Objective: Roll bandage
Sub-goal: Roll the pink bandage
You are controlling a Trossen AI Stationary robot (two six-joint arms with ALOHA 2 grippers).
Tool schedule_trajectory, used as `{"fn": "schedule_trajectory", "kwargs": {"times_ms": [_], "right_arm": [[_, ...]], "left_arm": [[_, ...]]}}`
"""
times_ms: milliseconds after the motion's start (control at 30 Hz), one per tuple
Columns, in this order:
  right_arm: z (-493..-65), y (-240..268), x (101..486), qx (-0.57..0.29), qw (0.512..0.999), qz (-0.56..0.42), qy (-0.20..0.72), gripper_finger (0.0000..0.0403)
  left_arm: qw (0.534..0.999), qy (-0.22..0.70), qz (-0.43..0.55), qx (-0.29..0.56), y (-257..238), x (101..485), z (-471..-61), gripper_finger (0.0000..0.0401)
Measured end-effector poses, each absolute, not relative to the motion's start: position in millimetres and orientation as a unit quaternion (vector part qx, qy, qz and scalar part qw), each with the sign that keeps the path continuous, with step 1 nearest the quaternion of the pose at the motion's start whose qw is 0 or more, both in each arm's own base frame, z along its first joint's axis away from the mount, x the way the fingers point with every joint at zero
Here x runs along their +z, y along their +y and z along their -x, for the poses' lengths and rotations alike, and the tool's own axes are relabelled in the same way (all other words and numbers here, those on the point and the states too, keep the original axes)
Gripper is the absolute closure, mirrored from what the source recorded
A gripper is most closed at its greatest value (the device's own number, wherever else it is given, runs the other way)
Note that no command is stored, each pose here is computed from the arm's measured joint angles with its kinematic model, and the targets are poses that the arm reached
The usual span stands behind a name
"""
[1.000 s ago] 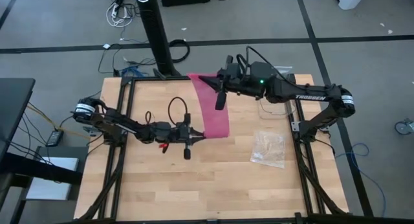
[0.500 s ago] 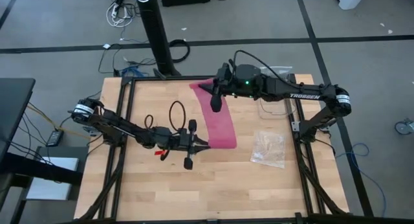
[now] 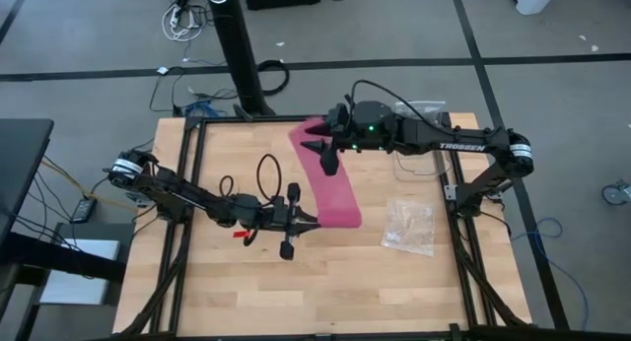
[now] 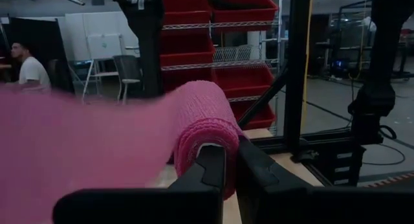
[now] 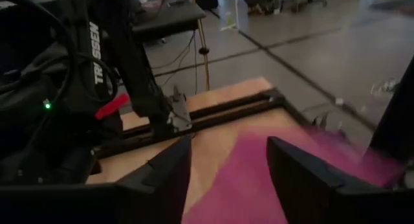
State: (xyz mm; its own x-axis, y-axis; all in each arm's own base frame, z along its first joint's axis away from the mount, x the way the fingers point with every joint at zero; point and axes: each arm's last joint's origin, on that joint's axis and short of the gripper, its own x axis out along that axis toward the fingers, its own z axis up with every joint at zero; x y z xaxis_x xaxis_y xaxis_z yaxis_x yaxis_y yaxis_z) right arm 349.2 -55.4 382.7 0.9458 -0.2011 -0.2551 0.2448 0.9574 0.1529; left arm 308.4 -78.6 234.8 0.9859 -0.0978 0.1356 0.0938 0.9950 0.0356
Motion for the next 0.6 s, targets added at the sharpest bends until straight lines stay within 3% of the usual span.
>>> {"fn": "schedule_trajectory", "kwargs": {"times_ms": [267, 600], "right_arm": [[-345.8, -52.7, 377.3, -0.081, 0.978, -0.115, 0.157, 0.0158], [-276.8, -46.8, 402.4, -0.097, 0.973, -0.013, 0.211, 0.0176]], "left_arm": [[0.997, -0.065, -0.012, -0.047, -78.1, 236.8, -307.0, 0.0382], [0.998, -0.043, -0.028, -0.028, -64.8, 281.0, -271.0, 0.0382]]}}
